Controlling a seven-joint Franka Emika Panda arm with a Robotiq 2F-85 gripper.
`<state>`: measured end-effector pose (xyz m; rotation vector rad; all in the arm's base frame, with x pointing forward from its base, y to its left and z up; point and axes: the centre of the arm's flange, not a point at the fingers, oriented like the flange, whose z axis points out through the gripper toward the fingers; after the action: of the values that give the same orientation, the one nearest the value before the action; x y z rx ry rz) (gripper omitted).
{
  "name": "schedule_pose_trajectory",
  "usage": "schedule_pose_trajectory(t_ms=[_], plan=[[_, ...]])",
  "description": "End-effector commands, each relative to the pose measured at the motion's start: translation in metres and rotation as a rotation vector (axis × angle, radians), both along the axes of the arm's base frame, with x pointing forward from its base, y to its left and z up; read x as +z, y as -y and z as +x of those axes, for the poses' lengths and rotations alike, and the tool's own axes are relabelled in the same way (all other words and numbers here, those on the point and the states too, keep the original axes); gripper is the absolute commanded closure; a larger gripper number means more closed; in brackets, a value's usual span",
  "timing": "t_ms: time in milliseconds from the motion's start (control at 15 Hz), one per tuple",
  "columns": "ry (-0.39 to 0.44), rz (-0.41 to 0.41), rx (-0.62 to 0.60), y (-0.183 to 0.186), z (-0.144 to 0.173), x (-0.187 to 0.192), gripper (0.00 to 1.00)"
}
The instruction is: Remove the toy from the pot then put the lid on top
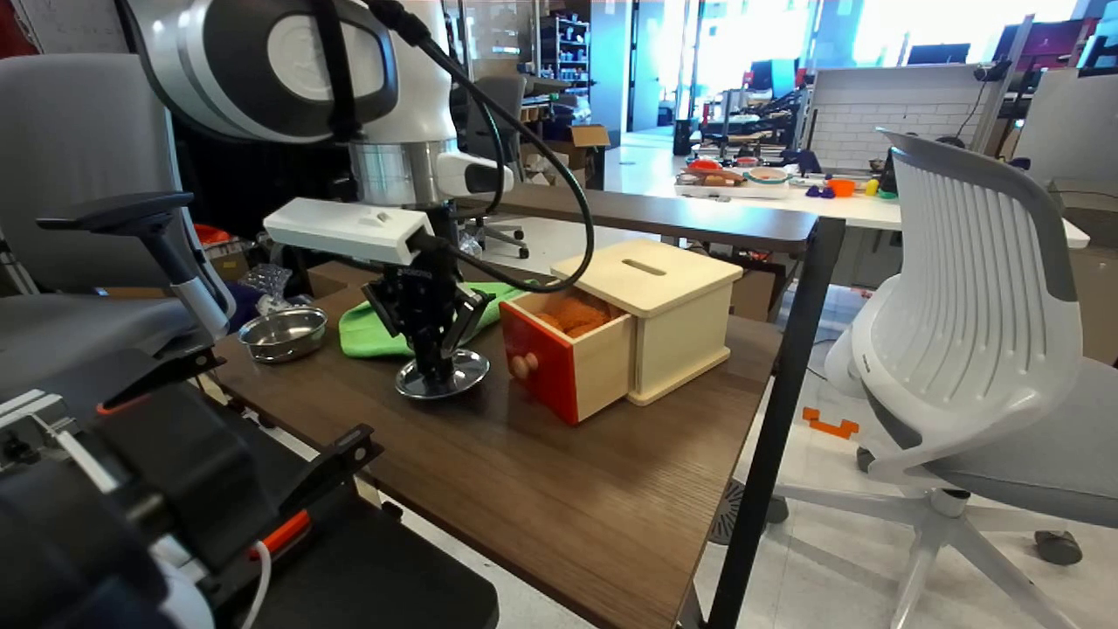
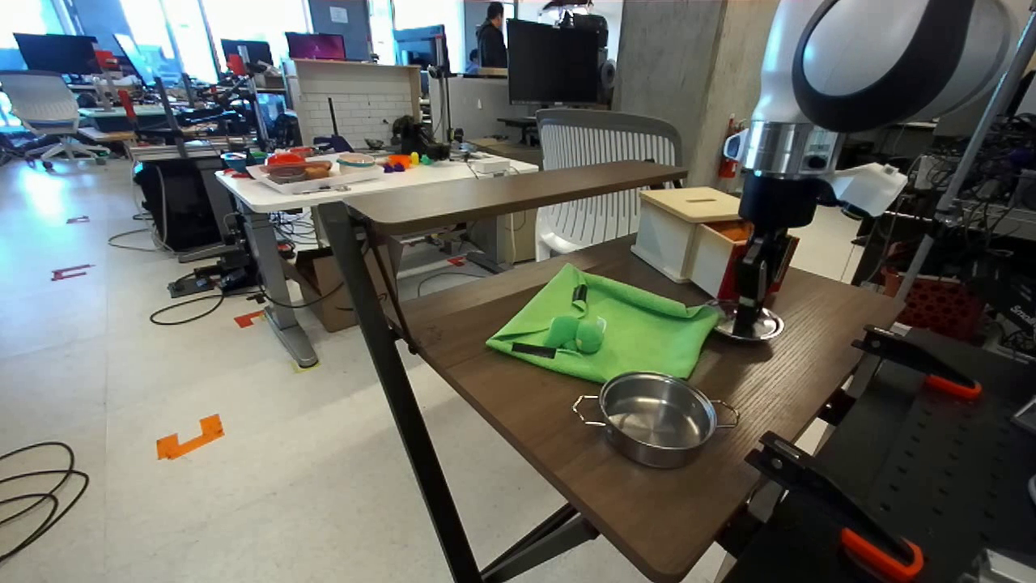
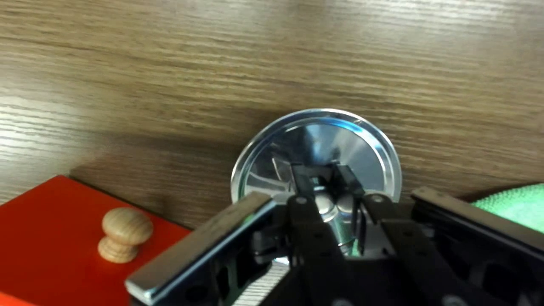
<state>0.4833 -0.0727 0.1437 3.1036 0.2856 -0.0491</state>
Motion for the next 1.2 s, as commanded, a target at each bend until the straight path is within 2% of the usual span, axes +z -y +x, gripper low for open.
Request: schedule_pose_trajectory(t_ms=[0, 267, 600, 1133], plan=[[0.035, -0.04, 0.042, -0.008, -0.023, 0.043, 0.95], [0.085, -0.034, 0.111, -0.03, -0.017, 0.065, 0.95], [0.092, -0.001, 0.28, -0.092, -0.01, 0.06, 0.95], [0.025, 0.038, 0.542, -0.181, -0.023, 0.037, 0.95]])
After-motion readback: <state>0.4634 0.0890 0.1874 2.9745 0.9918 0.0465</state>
